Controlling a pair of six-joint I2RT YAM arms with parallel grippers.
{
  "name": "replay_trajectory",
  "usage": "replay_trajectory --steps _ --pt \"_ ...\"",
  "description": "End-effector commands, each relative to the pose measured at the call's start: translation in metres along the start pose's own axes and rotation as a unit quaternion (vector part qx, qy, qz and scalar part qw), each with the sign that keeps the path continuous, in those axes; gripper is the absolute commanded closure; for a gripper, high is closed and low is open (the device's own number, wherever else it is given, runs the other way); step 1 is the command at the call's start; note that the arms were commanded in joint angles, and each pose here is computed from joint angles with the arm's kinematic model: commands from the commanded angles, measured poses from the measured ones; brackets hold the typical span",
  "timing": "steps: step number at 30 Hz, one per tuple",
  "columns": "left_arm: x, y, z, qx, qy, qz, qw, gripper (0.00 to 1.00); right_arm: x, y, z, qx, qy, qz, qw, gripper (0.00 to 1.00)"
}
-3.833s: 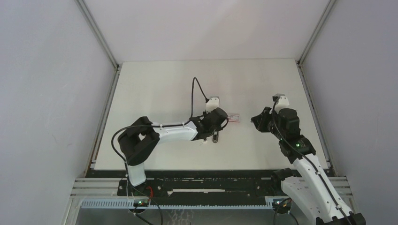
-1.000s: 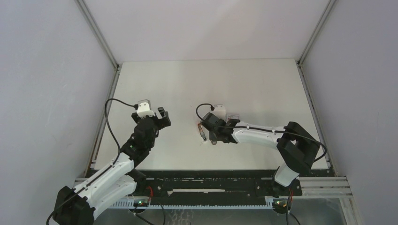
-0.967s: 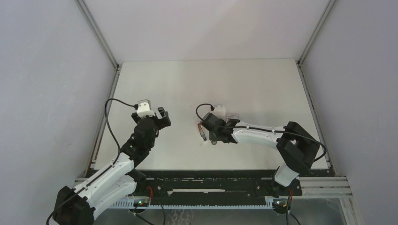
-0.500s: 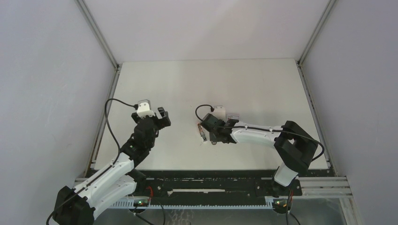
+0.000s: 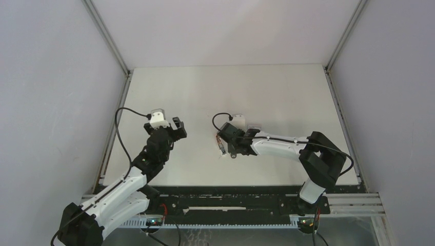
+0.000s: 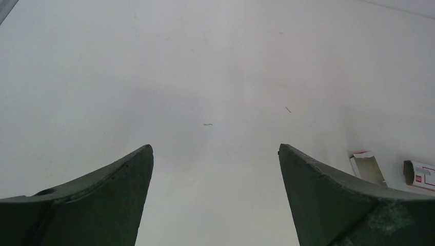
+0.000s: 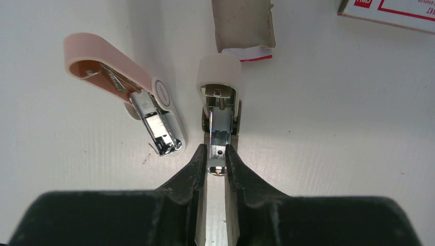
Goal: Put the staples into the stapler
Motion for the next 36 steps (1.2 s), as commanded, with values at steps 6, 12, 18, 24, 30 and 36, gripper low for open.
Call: replay_trajectory --steps 6,12,18,24,30,36 --pt "-0.002 0.001 0.002 -0.005 0.003 -0.015 1.000 0.05 0.012 0.019 0.005 -0.003 0.006 -0.033 0.999 0.92" --pt "-0.002 0.001 0.002 -0.005 0.003 -0.016 1.000 0.05 0.005 0.014 0.007 -0.001 0.003 -0.018 1.000 0.92" --pt "-0.002 0.001 0.002 -0.006 0.003 -0.015 1.000 0.04 0.004 0.012 0.007 0.001 0.000 -0.013 1.000 0.92" --pt "-0.002 0.001 0.002 -0.005 0.003 -0.015 1.000 0.04 0.001 0.010 0.009 0.001 0.003 -0.008 1.000 0.93" --pt "-0.002 0.001 0.002 -0.005 0.002 -0.015 1.000 0.04 -0.001 0.010 0.009 0.001 0.003 -0.007 1.000 0.93" --pt "-0.002 0.001 0.002 -0.006 0.003 -0.015 1.000 0.05 -0.004 0.007 0.010 0.003 0.002 0.002 1.000 0.90"
Point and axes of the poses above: each gripper's point midway between its finger pads, its own x axis back along the fingers, its own z axis along the line the jaws close on, y = z × x, the point moved 9 cm from there along x, back along the fingers, and after that the axes turned 15 degrees about x, right-handed, at the moved point
